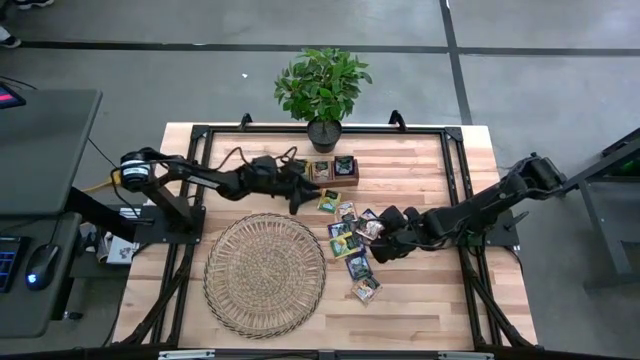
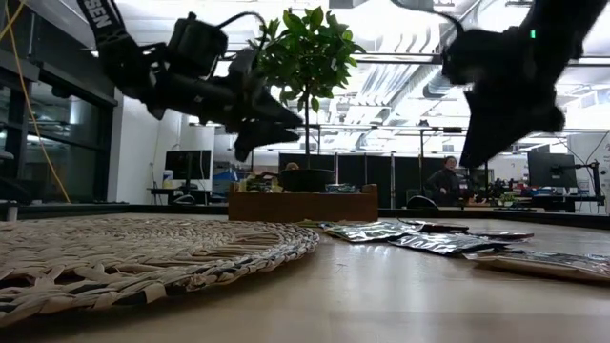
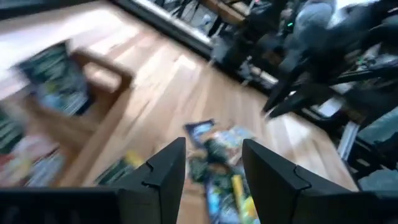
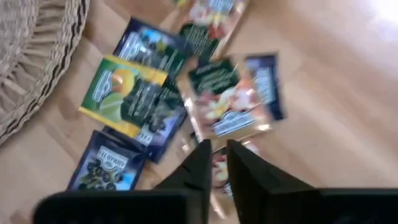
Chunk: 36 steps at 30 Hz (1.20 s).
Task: Pick & Place Tea
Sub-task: Put the brown tea bag into the middle section of the wooden organizer
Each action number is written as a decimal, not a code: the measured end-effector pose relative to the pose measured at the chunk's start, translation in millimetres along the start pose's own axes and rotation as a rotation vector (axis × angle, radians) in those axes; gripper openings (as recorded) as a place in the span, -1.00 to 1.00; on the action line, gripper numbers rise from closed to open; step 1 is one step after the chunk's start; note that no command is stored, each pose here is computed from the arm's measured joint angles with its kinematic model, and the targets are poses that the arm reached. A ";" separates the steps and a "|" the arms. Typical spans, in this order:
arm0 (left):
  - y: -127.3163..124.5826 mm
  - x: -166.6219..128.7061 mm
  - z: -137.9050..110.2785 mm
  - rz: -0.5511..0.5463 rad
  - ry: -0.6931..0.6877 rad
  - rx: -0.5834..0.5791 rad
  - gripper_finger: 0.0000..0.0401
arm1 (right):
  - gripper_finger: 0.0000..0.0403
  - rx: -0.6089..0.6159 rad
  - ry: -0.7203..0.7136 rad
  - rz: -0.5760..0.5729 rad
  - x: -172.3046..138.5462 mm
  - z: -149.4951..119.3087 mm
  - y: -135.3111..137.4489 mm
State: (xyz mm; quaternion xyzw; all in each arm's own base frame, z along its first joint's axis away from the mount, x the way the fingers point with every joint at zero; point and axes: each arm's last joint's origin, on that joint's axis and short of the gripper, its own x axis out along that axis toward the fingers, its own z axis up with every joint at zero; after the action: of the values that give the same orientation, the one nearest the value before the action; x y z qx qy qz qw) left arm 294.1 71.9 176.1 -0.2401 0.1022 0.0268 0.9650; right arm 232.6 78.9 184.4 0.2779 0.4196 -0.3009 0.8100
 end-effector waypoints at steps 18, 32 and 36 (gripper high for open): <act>-14.2 86.1 -8.6 -0.081 0.188 -0.112 -0.22 | -0.99 0.144 -0.058 0.160 49.0 -21.1 -39.2; -9.3 121.7 -17.4 -0.055 0.369 -0.281 -0.22 | -1.00 0.162 0.020 0.136 56.3 -13.7 -50.8; -9.5 131.0 -24.6 -0.063 0.409 -0.337 -0.22 | -1.00 0.173 0.050 0.125 57.7 -11.8 -54.2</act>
State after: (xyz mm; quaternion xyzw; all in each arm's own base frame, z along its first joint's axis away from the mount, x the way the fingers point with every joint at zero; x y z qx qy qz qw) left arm 418.5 52.3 131.8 -0.4009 0.2816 -0.0357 0.8710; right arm 214.5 36.5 119.0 0.3797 0.3939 -0.2779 0.7896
